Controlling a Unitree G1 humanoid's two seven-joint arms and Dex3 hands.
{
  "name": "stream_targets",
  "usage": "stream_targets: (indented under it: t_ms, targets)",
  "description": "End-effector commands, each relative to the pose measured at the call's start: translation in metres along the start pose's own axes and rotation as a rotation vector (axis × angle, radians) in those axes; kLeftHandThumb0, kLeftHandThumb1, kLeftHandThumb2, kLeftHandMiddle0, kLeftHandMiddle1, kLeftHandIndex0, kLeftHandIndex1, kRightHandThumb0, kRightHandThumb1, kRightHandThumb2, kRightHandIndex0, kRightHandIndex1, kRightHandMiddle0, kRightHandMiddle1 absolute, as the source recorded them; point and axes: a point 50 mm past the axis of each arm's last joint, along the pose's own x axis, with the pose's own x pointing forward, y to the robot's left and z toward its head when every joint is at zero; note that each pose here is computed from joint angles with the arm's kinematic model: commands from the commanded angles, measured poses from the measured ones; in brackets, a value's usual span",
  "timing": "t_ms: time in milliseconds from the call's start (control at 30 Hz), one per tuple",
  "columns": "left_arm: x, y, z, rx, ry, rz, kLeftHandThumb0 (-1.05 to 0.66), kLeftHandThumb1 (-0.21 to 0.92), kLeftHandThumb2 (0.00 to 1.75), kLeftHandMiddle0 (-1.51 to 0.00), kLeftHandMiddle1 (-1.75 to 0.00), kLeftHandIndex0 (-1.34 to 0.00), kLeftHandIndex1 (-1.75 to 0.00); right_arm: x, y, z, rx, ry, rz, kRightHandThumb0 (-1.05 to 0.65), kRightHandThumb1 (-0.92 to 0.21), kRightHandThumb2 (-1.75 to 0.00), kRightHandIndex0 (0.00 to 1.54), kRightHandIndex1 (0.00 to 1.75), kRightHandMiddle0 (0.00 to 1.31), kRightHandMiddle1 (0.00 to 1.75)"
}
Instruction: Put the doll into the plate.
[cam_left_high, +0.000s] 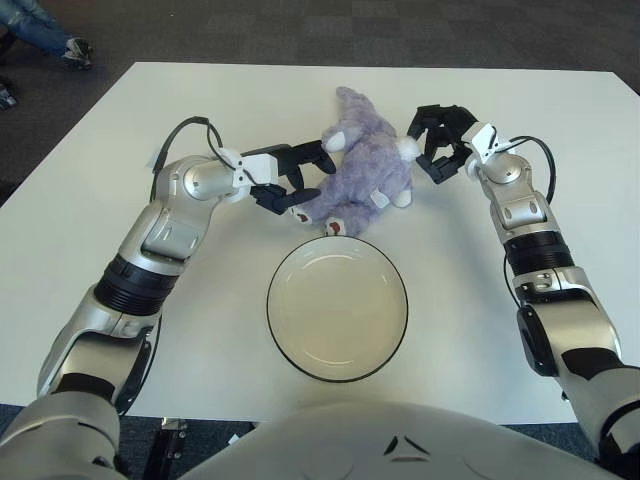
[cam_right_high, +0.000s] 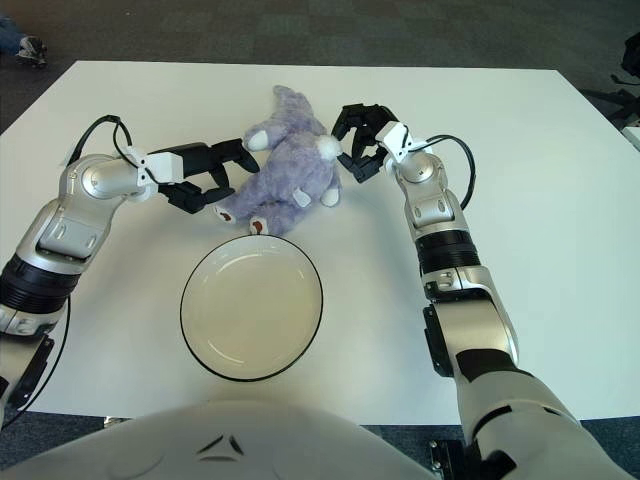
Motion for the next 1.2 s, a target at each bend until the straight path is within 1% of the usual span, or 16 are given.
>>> stream_targets:
  t_ms: [0, 133, 333, 600, 700, 867, 1167]
  targets:
    - [-0.002, 0.006, 0.003, 0.066, 0.034, -0.02, -0.99, 0.92, 0.75, -0.09, -1.36, 0.0, -1.0, 0.0, -0.004, 0.001, 0.012, -0.011, -0.015, -0.01, -0.1, -1.45, 0.7, 1.75, 0.8, 1.39]
    - [0.001, 0.007, 0.003, 0.097, 0.056, -0.049, -0.97, 0.92, 0.73, -0.11, -1.3, 0.0, -0.94, 0.0, -0.004, 0.001, 0.012, -0.013, -0.017, -0.01, -0.1, -1.45, 0.69, 1.75, 0.8, 1.4]
    - [0.005, 0.006, 0.001, 0.11, 0.071, -0.074, -0.95, 0.92, 0.72, -0.13, -1.26, 0.0, -0.9, -0.001, -0.003, 0.0, 0.017, -0.016, -0.019, -0.01, -0.1, -1.45, 0.68, 1.75, 0.81, 1.39]
    - [0.011, 0.002, -0.004, 0.14, 0.067, -0.09, -0.97, 0.92, 0.74, -0.06, -1.31, 0.0, -0.89, -0.001, -0.003, 0.0, 0.022, -0.018, -0.013, -0.01, -0.1, -1.45, 0.69, 1.75, 0.81, 1.4]
    - [0.013, 0.0, -0.006, 0.174, 0.067, -0.091, -1.0, 0.92, 0.76, -0.02, -1.34, 0.0, -0.88, -0.001, -0.003, 0.001, 0.028, -0.02, -0.009, -0.01, -0.1, -1.45, 0.69, 1.75, 0.8, 1.4]
    - [0.019, -0.004, -0.011, 0.239, 0.081, -0.087, -1.04, 0.92, 0.81, -0.01, -1.35, 0.0, -0.84, -0.001, -0.003, 0.0, 0.032, -0.016, -0.009, -0.01, -0.1, -1.45, 0.7, 1.75, 0.79, 1.41]
    - [0.022, -0.004, -0.014, 0.289, 0.093, -0.06, -1.05, 0.92, 0.88, -0.06, -1.24, 0.0, -0.85, -0.002, -0.003, 0.0, 0.032, -0.012, -0.007, -0.01, -0.1, -1.45, 0.7, 1.75, 0.8, 1.39]
